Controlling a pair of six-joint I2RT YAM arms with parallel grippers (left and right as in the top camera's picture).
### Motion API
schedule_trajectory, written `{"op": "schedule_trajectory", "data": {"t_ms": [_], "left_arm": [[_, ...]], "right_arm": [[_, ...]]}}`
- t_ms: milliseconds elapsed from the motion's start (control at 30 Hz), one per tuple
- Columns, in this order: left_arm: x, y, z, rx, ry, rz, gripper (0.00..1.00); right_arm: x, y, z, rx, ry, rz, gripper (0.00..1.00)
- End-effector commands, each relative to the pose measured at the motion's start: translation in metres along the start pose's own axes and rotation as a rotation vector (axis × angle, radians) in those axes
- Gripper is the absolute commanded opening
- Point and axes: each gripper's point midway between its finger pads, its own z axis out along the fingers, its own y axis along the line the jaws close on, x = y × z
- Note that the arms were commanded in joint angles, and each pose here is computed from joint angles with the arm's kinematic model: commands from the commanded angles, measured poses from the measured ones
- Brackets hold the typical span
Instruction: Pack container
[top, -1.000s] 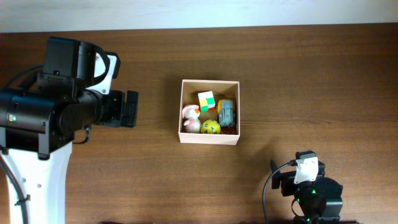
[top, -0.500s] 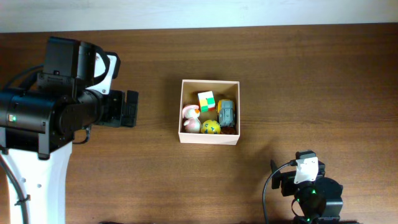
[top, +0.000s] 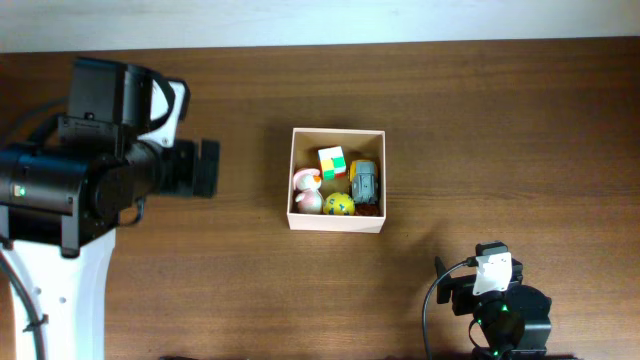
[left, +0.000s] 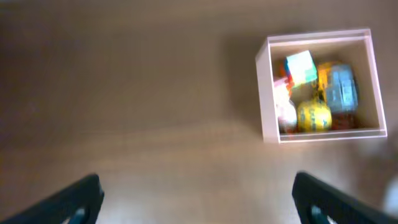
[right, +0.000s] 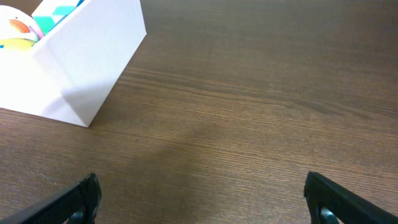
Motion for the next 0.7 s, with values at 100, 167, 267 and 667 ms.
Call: {"op": "schedule_trajectory", "data": {"t_ms": [100, 167, 267, 667], "left_arm": [[-0.046, 0.023, -0.021, -0.063, -0.363, -0.067, 0.99], [-0.047, 0.023, -0.017, -0.045, -0.44, -0.077, 0.99], [-0.035, 0.024, -0.006, -0.033, -0.51, -0.09, 0.99], [0.089, 0.059, 0.03, -0.157, -0.537, -0.203, 0.99]], "right_arm": [[0.0, -0.001, 0.0, 0.002, -0.008, -0.002, 0.99], [0.0, -0.001, 0.0, 0.002, -0.008, -0.002, 0.99], [0.0, -0.001, 0.0, 0.002, -0.008, -0.002, 0.99], [0.0, -0.001, 0.0, 0.002, -0.008, -0.002, 0.99]]}}
